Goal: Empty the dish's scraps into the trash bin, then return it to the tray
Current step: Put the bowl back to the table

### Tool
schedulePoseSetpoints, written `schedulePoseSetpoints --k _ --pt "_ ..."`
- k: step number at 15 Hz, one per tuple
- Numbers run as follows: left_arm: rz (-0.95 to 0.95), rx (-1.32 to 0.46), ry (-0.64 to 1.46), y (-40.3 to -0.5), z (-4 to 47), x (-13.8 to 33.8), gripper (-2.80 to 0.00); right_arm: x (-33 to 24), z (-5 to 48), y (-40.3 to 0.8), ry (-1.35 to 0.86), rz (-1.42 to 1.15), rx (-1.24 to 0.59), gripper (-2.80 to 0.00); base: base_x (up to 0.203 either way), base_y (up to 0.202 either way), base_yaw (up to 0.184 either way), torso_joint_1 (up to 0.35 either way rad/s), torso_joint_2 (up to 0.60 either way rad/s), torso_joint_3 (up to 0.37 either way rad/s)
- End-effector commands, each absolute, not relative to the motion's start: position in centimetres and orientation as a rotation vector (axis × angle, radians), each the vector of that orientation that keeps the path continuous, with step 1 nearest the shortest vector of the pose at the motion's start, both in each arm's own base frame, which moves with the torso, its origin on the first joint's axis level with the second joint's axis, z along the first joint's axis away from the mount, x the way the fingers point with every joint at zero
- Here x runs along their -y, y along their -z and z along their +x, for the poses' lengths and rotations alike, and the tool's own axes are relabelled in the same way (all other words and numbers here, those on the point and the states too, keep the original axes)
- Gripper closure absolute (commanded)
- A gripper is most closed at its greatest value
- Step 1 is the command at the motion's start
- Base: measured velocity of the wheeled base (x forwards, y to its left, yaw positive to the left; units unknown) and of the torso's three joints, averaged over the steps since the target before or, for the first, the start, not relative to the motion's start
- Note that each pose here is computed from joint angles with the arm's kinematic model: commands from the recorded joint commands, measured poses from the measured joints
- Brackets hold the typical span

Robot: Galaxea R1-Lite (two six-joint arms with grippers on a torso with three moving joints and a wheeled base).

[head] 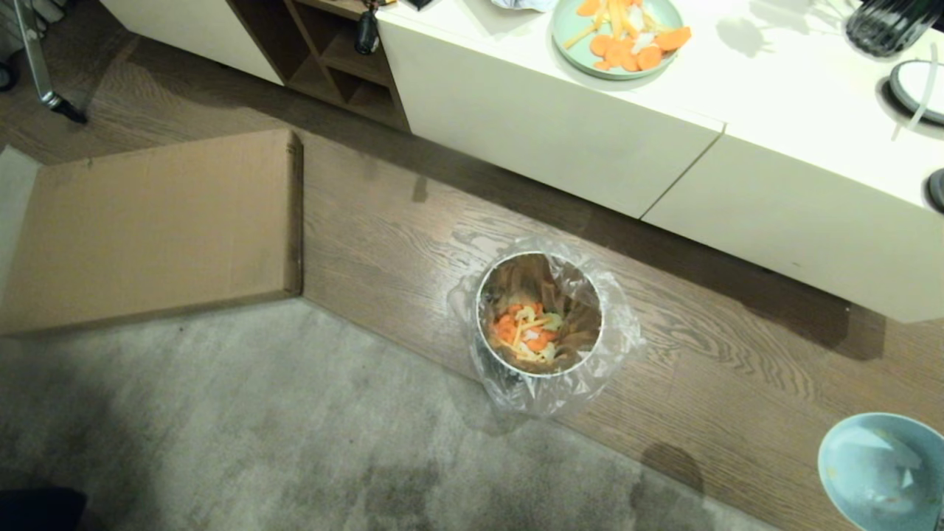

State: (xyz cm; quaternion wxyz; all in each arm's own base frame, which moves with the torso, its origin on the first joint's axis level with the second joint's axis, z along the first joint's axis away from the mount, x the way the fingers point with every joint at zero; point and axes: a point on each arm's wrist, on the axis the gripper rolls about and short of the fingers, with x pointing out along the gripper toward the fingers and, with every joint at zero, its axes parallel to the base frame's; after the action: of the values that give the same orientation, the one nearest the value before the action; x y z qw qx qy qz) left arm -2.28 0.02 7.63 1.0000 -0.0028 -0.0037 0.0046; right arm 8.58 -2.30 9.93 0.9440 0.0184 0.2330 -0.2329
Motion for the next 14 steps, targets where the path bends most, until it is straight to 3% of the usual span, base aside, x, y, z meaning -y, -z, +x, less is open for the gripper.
schedulePoseSetpoints --k 1,6,10,14 --pt "-0.006 0.009 -0.009 -7.6 -2.3 0.0 0.0 2.1 6.6 -10.2 0.502 0.04 -0.423 0.0 0.0 0.0 0.0 0.0 0.0 0.0" --pt "-0.006 0.009 -0.009 -7.6 -2.3 0.0 0.0 1.2 2.5 -9.5 0.484 0.012 -0.34 0.0 0.0 0.0 0.0 0.0 0.0 0.0" --pt "-0.006 0.009 -0.009 -7.6 -2.3 0.0 0.0 0.3 0.3 -9.0 0.308 -0.042 -0.207 0.0 0.0 0.0 0.0 0.0 0.0 0.0" --pt "-0.006 0.008 -0.009 -7.6 -2.3 0.0 0.0 0.1 0.1 -8.5 0.213 -0.099 -0.236 0.0 0.0 0.0 0.0 0.0 0.0 0.0"
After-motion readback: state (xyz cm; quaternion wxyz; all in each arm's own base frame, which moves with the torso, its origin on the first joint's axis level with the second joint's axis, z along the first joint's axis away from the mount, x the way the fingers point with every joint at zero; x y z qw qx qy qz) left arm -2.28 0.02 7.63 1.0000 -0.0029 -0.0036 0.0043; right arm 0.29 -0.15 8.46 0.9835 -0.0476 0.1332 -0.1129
